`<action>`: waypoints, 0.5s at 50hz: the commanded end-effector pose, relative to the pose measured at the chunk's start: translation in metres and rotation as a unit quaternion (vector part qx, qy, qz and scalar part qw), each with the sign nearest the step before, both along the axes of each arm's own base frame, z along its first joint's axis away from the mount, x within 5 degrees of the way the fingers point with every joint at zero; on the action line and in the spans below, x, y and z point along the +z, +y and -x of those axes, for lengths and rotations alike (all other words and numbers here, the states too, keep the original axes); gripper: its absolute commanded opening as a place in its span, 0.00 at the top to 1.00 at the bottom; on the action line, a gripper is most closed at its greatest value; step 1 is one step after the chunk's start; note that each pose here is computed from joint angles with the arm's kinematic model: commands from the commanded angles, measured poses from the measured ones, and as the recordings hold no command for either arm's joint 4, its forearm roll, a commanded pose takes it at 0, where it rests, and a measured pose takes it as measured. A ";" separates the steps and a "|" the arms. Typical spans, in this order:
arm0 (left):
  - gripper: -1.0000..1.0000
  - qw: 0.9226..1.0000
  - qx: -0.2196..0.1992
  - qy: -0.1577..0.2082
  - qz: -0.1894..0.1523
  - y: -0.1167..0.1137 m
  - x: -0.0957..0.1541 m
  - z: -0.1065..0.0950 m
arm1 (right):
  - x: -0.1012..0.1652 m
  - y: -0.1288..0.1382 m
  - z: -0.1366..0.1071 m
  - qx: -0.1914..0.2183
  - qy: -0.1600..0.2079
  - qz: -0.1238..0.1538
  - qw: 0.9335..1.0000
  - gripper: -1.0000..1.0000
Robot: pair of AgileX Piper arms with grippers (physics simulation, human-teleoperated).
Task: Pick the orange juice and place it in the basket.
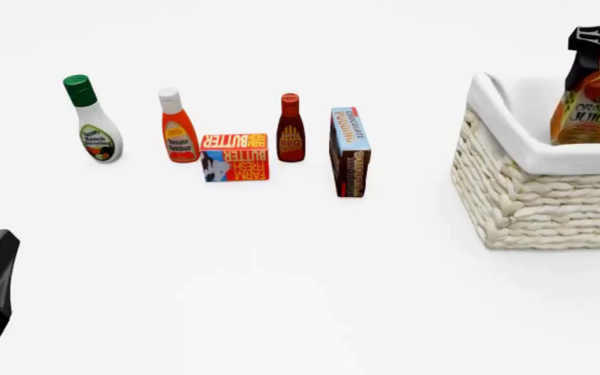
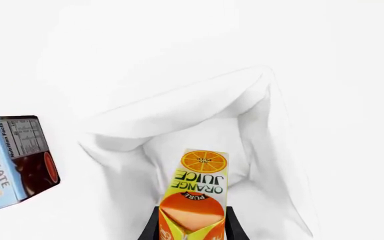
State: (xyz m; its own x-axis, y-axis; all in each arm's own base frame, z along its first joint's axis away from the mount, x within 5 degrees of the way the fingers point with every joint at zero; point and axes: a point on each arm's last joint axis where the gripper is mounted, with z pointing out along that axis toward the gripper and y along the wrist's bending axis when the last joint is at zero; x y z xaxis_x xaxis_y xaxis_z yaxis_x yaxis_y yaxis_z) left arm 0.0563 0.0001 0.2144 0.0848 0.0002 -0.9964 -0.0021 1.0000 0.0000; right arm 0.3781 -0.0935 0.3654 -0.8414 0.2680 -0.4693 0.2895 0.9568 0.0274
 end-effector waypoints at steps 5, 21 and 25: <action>0.00 1.000 0.000 0.000 0.000 0.000 0.000 0.000 | -0.005 -0.001 -0.005 -0.009 0.004 -0.006 1.000 1.00; 0.00 1.000 0.000 0.000 0.000 0.000 0.000 0.000 | -0.013 -0.006 -0.007 -0.011 0.014 -0.007 1.000 1.00; 0.00 1.000 0.000 0.000 0.000 0.000 0.000 0.000 | -0.012 -0.006 -0.007 -0.011 0.014 -0.007 1.000 1.00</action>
